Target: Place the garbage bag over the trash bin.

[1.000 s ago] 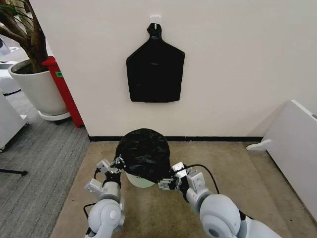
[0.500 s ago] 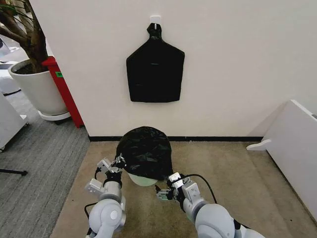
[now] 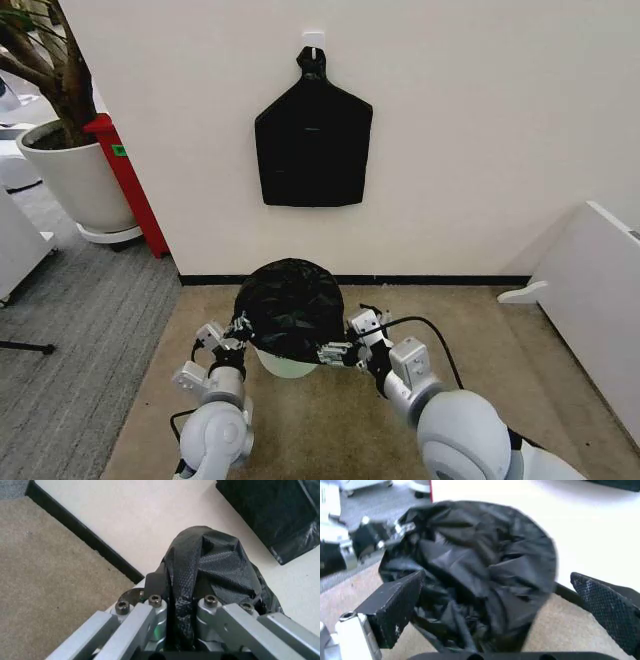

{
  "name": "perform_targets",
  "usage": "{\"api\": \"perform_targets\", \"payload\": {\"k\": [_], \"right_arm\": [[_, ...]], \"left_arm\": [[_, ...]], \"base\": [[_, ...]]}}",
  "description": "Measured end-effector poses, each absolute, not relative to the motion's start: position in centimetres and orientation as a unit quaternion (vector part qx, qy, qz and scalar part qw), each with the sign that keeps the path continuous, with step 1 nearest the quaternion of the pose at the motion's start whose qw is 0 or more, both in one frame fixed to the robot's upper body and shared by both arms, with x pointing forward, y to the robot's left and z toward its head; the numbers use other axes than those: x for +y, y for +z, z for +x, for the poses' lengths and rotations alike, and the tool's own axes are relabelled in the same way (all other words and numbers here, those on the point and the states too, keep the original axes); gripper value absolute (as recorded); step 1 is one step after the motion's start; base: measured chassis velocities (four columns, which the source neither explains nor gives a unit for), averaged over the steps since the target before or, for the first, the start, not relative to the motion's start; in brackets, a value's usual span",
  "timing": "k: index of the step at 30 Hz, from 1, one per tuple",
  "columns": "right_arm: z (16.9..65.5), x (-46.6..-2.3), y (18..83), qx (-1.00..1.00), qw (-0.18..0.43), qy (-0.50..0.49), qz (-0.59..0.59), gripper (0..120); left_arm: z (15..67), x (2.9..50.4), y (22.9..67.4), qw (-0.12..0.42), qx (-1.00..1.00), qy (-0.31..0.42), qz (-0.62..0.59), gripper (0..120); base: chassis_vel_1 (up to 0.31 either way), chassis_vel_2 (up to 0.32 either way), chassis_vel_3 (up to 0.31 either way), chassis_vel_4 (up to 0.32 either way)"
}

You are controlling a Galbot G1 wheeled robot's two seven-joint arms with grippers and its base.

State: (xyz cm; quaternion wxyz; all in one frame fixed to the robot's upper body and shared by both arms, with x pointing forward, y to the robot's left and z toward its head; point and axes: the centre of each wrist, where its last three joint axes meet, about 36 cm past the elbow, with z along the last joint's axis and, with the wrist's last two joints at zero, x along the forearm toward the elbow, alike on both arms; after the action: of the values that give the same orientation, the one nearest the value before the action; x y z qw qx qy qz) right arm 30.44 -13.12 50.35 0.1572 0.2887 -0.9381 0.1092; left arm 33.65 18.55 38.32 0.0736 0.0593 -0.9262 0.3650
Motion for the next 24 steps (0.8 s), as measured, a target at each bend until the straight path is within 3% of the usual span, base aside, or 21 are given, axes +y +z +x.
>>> {"api": "perform_targets", "payload": {"k": [5,13,16,20,24], "right_arm": [[31.4,-11.4,46.3,-0.926,0.147,0.161,0.307,95],[32.0,-11.3,45.0,-0.922,0.153,0.176,0.31,86],[31.2,-11.1,44.9,-0.92,0.158,0.173,0.313,71],[30.4,-10.9,45.1,-0.92,0.155,0.168,0.317,62],[29.6,-10.8,45.6,-0.92,0.149,0.168,0.321,42]], "left_arm": [[33.4,18.2,38.4,0.075,-0.926,0.367,0.054,5],[33.3,18.2,38.6,0.073,-0.927,0.365,0.052,5],[33.5,18.2,38.6,0.072,-0.926,0.366,0.052,5],[33.7,18.1,38.7,0.071,-0.926,0.368,0.052,5],[33.8,17.9,38.4,0.074,-0.925,0.369,0.055,5]], "base": [[0.0,0.0,0.0,0.0],[0.0,0.0,0.0,0.0],[0.0,0.0,0.0,0.0],[0.0,0.0,0.0,0.0],[0.0,0.0,0.0,0.0]]}}
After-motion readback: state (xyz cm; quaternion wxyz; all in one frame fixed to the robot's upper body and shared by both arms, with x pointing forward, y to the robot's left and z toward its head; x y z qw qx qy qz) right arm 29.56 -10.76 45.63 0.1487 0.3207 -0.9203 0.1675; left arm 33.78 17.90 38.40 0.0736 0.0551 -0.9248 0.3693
